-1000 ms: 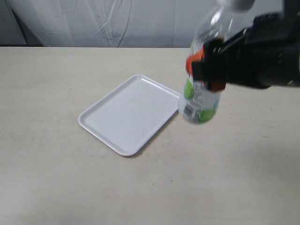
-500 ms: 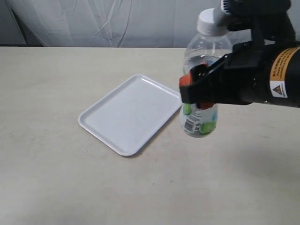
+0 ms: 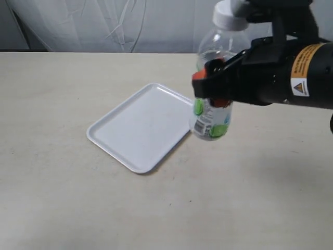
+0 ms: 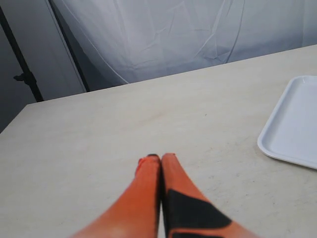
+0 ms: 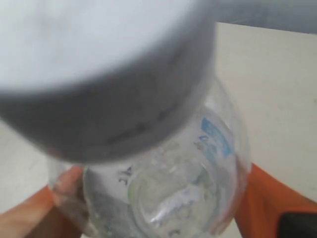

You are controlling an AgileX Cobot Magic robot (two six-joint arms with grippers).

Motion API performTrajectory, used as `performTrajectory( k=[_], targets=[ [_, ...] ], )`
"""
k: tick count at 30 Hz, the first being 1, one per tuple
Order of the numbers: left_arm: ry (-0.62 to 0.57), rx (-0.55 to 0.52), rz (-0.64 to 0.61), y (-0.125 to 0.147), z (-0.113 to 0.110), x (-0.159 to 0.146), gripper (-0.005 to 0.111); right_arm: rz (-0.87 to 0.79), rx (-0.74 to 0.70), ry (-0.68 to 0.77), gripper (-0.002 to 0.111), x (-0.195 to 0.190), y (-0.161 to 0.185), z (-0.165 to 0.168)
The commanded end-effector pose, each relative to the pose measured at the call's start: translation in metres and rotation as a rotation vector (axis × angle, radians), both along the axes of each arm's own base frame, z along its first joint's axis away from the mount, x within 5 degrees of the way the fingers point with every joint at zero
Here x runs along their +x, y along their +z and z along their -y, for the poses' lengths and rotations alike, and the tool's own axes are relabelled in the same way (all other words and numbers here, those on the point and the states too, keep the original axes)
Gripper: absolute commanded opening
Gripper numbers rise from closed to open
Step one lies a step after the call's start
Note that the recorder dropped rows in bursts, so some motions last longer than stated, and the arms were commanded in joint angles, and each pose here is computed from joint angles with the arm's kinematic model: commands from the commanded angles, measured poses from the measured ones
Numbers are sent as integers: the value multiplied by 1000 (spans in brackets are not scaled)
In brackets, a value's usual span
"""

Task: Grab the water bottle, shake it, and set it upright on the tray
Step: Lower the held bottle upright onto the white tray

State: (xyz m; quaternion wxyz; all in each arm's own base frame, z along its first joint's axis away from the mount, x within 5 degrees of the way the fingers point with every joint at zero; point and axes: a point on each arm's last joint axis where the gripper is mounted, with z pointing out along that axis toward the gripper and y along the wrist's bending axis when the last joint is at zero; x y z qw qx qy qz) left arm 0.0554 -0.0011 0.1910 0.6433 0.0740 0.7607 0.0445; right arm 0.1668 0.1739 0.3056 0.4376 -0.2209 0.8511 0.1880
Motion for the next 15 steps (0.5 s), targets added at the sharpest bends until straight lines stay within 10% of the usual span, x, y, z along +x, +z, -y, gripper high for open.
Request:
performTrajectory(
  k=[1, 8, 15],
  targets=[
    [-1, -8, 9, 0, 0, 0, 0, 25, 99, -12, -1, -2, 14, 3],
    [-1, -8, 9, 0, 0, 0, 0, -84, -69, -13, -1, -4, -28, 2],
    [-1, -8, 9, 0, 0, 0, 0, 99, 165, 116, -1, -5, 15, -16]
  ],
)
